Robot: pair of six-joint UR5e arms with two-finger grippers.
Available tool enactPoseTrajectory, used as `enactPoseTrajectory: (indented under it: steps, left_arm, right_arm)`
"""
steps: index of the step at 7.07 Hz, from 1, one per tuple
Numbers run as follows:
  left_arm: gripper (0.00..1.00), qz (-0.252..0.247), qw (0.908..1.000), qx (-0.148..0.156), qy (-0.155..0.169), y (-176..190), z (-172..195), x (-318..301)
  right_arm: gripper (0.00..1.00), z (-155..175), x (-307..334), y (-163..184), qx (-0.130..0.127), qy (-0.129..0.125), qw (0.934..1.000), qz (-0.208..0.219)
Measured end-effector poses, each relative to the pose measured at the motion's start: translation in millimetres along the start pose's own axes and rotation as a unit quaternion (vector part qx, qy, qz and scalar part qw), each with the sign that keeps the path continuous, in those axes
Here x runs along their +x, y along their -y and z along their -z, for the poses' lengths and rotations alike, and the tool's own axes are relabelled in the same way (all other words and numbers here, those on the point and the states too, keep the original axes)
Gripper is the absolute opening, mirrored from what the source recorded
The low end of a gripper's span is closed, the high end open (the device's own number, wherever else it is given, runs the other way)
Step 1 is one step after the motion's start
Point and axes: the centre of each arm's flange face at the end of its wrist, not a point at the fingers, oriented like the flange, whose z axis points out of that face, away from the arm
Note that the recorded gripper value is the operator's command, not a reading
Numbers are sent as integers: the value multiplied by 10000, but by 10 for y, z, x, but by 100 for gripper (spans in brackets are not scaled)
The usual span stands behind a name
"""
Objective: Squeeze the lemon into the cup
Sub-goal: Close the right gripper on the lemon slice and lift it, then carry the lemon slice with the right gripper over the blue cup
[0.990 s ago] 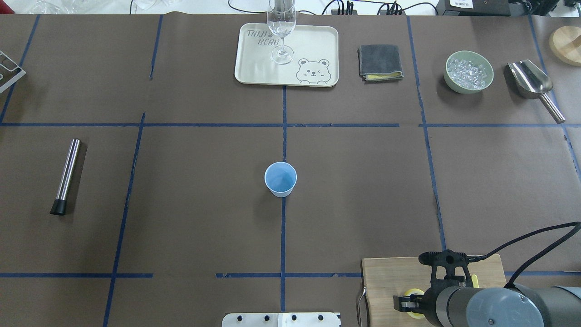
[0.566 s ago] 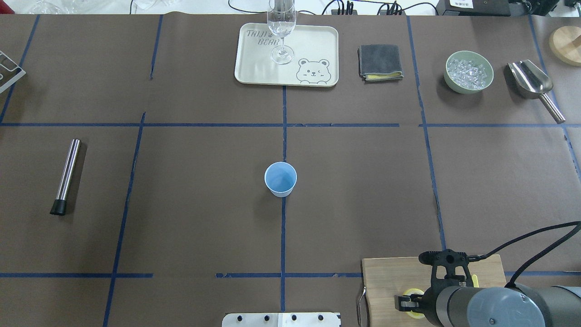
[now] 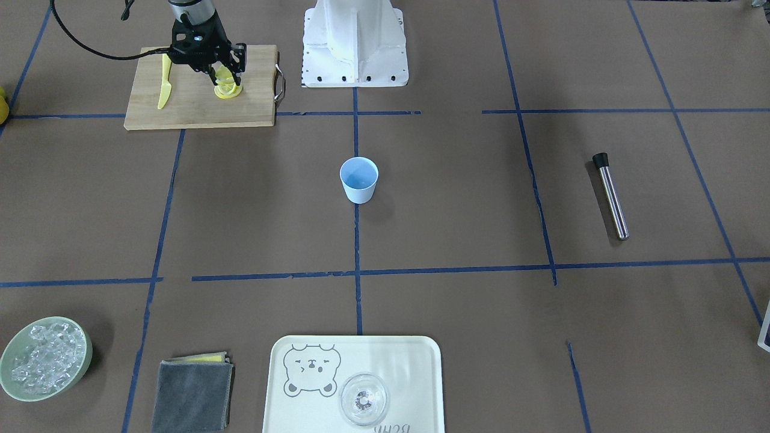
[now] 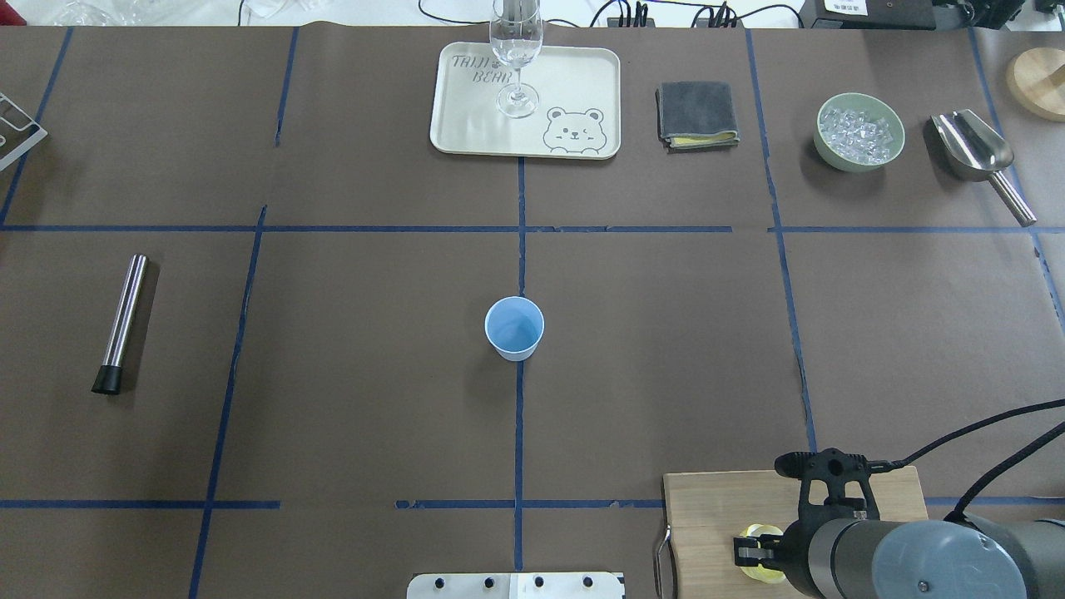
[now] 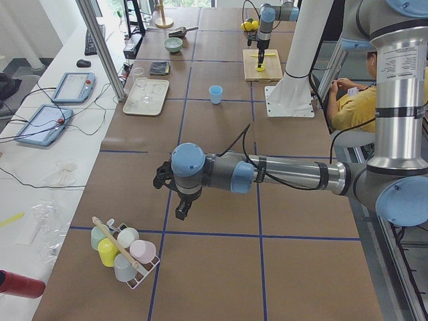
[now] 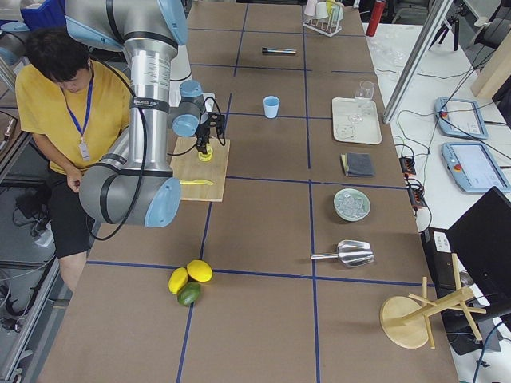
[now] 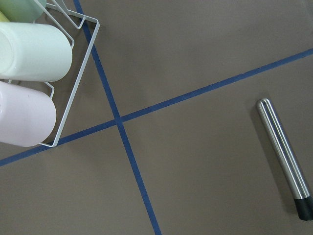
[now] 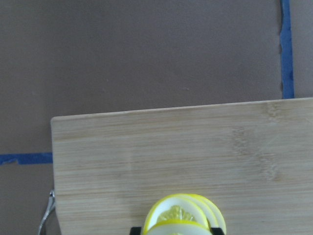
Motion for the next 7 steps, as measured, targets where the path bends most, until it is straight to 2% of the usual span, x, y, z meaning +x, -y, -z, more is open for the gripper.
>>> enactPoseTrajectory:
  steps: [3,5,7]
  left_arm:
    - [100,11,10000,0,-58,-22,-10,3]
    - [100,15,10000,-2,-63,-27,-12,3]
    - [100,23,10000,-8,-67,-35,-17,-1]
  right_arm:
    - [54,173,-31,93,68,56,9999,-81]
    - [54,414,-105,296,176,299,9990,-266]
    - [55,608,-279,502,178,616,9970,-443]
